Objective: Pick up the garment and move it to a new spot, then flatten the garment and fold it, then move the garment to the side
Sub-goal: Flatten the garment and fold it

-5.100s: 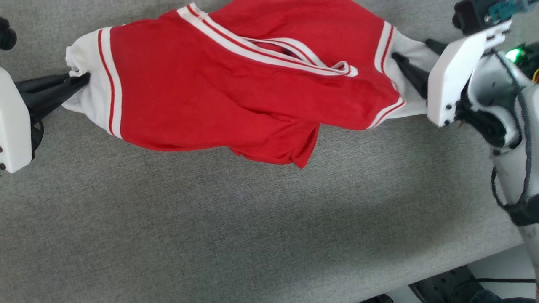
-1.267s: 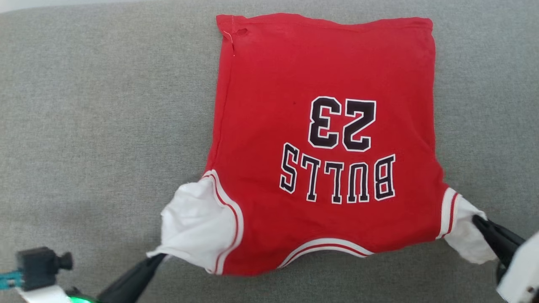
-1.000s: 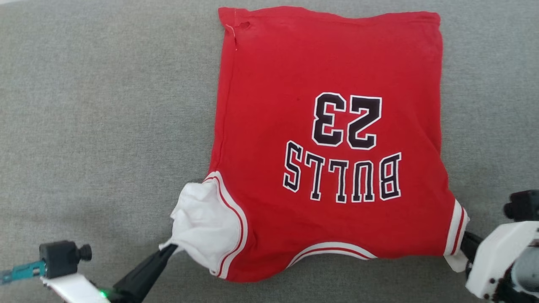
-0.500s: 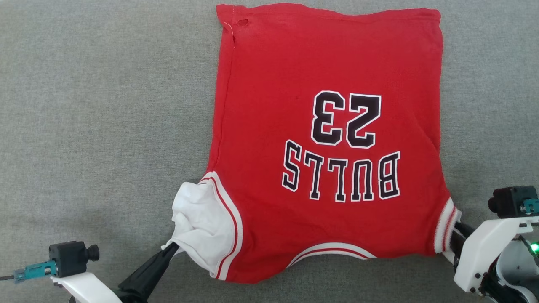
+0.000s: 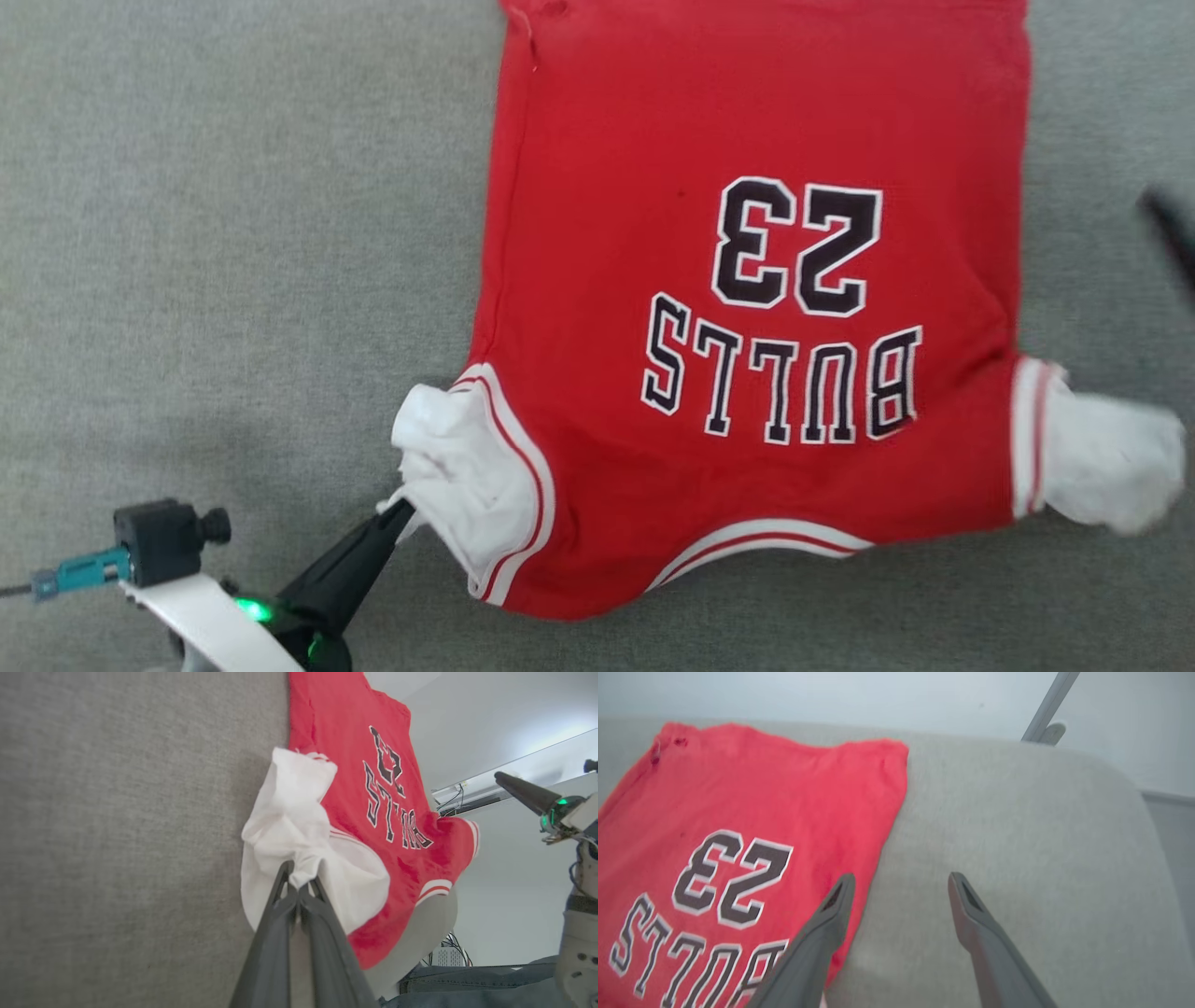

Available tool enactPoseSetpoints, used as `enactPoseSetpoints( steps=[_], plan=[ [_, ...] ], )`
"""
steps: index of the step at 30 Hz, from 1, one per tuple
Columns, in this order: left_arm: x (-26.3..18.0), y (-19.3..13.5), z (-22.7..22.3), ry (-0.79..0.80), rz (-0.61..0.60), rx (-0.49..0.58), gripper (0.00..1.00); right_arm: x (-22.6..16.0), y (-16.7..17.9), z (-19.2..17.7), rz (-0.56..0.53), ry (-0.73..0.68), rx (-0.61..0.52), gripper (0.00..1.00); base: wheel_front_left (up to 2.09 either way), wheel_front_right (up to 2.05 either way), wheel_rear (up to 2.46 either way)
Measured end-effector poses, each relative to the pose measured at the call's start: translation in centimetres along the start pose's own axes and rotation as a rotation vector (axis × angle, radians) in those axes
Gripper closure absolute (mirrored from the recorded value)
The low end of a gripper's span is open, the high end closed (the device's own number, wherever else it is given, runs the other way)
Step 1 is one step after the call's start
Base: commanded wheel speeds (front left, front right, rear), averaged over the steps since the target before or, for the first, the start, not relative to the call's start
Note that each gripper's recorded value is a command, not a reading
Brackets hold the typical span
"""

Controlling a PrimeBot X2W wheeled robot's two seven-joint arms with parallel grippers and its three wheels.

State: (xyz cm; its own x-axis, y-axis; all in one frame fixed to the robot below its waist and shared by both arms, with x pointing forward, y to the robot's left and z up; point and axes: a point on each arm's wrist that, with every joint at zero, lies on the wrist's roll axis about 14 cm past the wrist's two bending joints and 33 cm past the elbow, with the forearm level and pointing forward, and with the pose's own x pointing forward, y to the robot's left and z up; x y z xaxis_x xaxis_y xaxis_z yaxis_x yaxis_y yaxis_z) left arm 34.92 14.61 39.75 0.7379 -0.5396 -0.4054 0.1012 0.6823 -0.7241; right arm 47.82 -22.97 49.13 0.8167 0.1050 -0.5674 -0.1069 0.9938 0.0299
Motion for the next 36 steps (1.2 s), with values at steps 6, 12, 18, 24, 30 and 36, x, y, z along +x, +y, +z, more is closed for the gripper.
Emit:
enactPoseSetpoints(
  steps=[6,12,18,24,30,36],
  plan=[
    [1.3,-0.3,0.7,-0.012,-0.024,-0.009,1.0,5.8,-2.1,4.7,-0.083,-0.007,-0.026,0.0,0.0,0.0,0.0],
    [1.9,0.9,0.7,-0.013,0.007,-0.036,1.0,13.6,-0.8,3.5,-0.087,0.165,-0.029,0.0,0.0,0.0,0.0],
    [1.5,2.0,0.7,-0.023,0.048,-0.055,1.0,17.5,1.5,-1.3,-0.051,0.382,-0.038,0.0,0.0,0.0,0.0],
    [1.4,2.4,0.6,-0.024,0.064,-0.063,1.0,18.4,2.0,-2.2,-0.05,0.422,-0.054,0.54,0.0,0.0,0.0],
    [1.7,1.9,1.0,-0.034,0.047,-0.062,1.0,17.8,2.0,-2.2,-0.037,0.404,-0.015,1.0,0.0,0.0,0.0],
    [1.6,1.2,2.3,-0.066,0.022,-0.034,1.0,15.7,0.7,-1.8,-0.049,0.36,0.027,1.0,0.0,0.0,0.0]
  ],
)
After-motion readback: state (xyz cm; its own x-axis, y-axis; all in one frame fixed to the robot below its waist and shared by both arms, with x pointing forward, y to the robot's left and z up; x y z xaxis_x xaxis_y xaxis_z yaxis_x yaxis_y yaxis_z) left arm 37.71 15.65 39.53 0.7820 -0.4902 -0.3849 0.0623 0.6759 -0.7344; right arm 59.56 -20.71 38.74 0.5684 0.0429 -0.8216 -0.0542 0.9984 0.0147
